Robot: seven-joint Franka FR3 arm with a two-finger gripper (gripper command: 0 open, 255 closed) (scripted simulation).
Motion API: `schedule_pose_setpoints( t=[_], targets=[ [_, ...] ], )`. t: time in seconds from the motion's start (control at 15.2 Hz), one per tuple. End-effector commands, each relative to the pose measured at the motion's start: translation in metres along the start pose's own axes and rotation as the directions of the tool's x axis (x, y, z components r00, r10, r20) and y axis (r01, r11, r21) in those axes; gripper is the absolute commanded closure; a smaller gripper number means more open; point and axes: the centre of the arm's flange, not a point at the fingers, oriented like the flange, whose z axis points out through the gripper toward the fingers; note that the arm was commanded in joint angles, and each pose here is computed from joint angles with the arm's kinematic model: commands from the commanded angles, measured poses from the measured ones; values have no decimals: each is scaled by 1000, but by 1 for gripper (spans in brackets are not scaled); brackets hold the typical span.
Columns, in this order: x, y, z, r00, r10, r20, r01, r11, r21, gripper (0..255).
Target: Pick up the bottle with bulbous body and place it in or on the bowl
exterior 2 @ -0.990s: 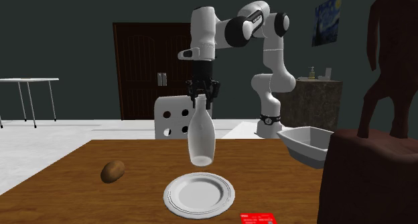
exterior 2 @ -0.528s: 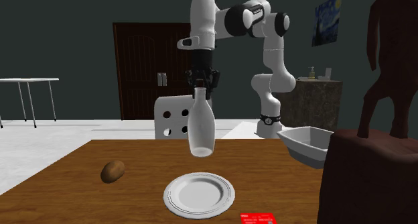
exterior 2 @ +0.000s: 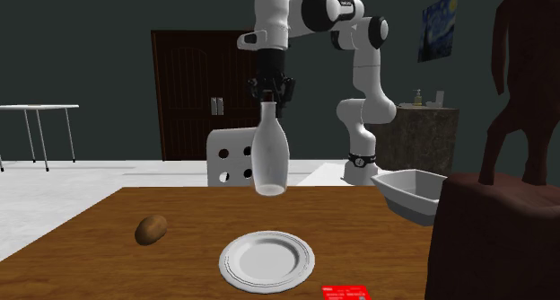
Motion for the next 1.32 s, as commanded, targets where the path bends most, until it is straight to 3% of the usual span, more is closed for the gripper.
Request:
schedule_pose_setpoints(
  t=[0.0, 0.92, 1.25],
  targets=[
    [0, 1, -11, 1000, 0, 0, 0, 1000, 0, 255],
    [4, 1, -83, 1000, 0, 0, 0, 1000, 0, 255],
    [-33, -52, -99, 1000, 0, 0, 0, 1000, 0, 255]
  ],
)
